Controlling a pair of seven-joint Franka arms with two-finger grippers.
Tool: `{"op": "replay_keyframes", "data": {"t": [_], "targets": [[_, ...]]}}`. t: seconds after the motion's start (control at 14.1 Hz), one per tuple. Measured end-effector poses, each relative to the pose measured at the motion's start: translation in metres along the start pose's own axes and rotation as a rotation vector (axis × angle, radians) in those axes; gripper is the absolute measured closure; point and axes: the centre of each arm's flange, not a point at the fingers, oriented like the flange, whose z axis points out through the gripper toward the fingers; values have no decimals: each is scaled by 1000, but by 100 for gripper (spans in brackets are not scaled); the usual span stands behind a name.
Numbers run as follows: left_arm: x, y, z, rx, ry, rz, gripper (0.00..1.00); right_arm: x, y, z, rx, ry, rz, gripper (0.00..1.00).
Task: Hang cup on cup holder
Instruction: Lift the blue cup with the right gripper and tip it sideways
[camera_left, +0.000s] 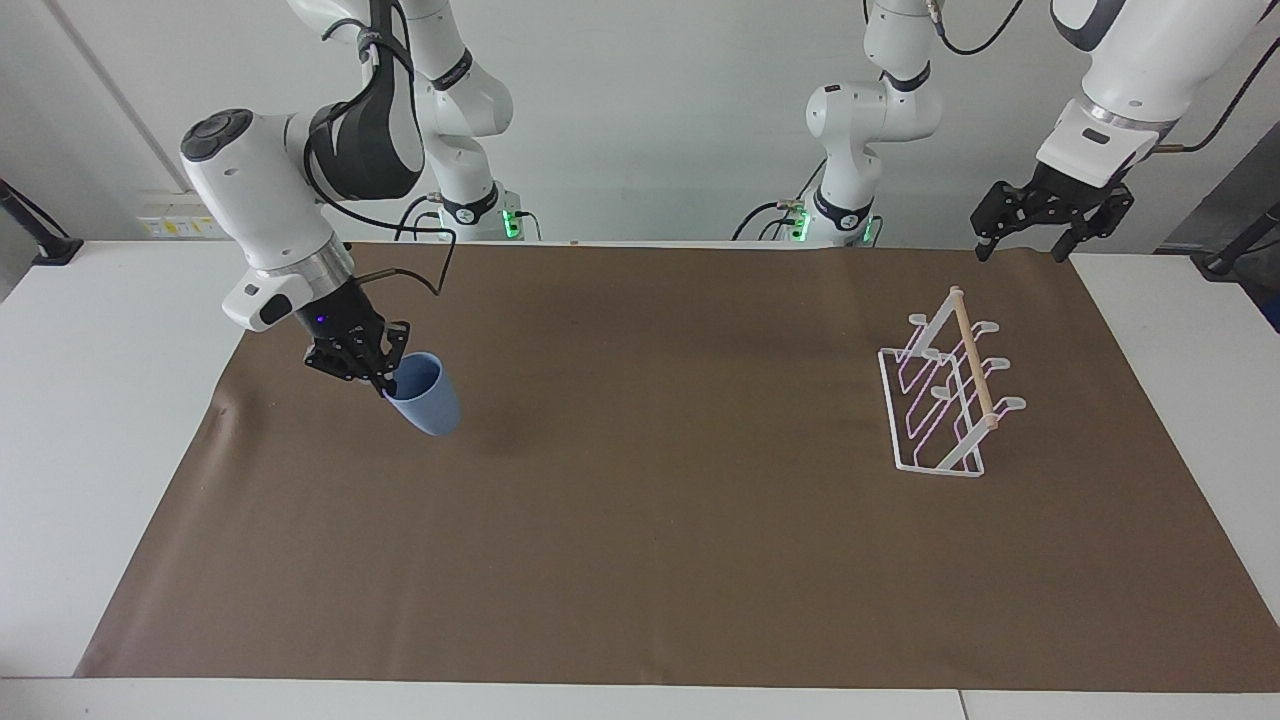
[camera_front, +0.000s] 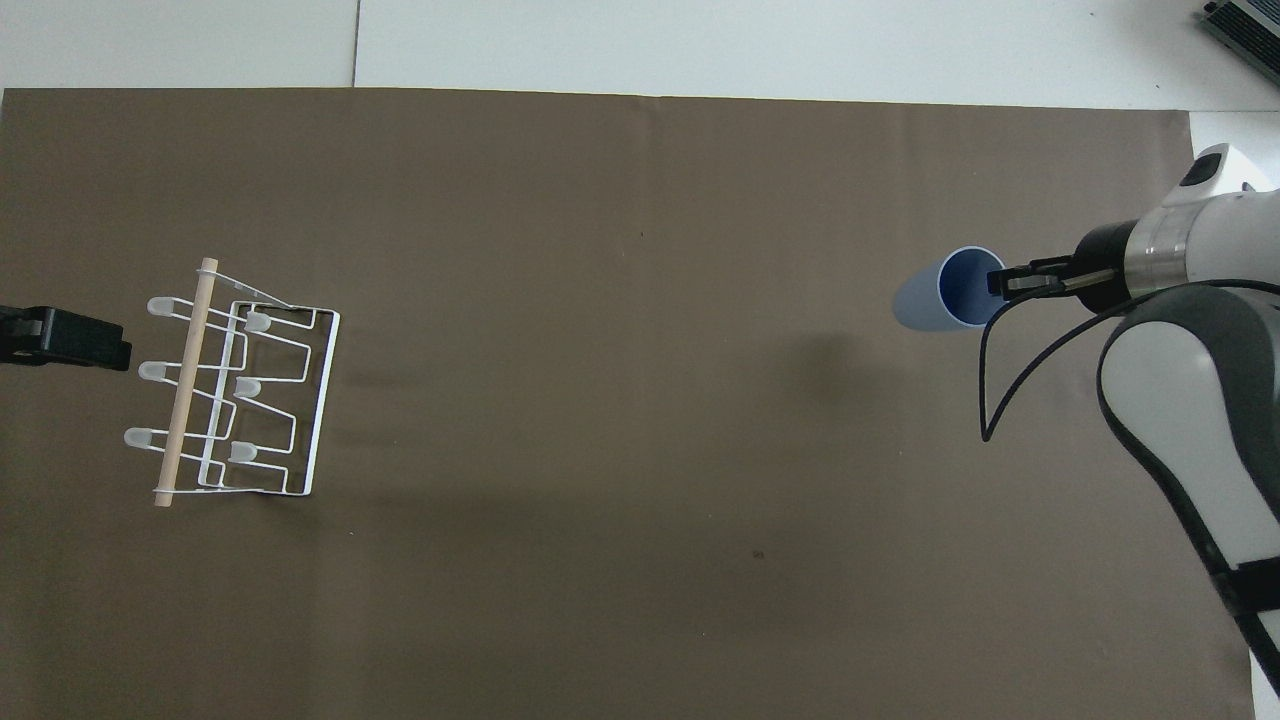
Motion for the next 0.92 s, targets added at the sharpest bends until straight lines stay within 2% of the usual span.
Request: {"op": "replay_keyframes", "data": {"t": [0.35,0.64,0.92], "targets": [[0,-3,0,0,0,-8,0,8,-31,-4,369,74,185,95],[-3,-11,-6,-1,15,-24,0,10,-55,-9,575,91,266,95],[-7,-8,-13,0,31,-19,0,5,-86,-10,764,67,320,95]]}}
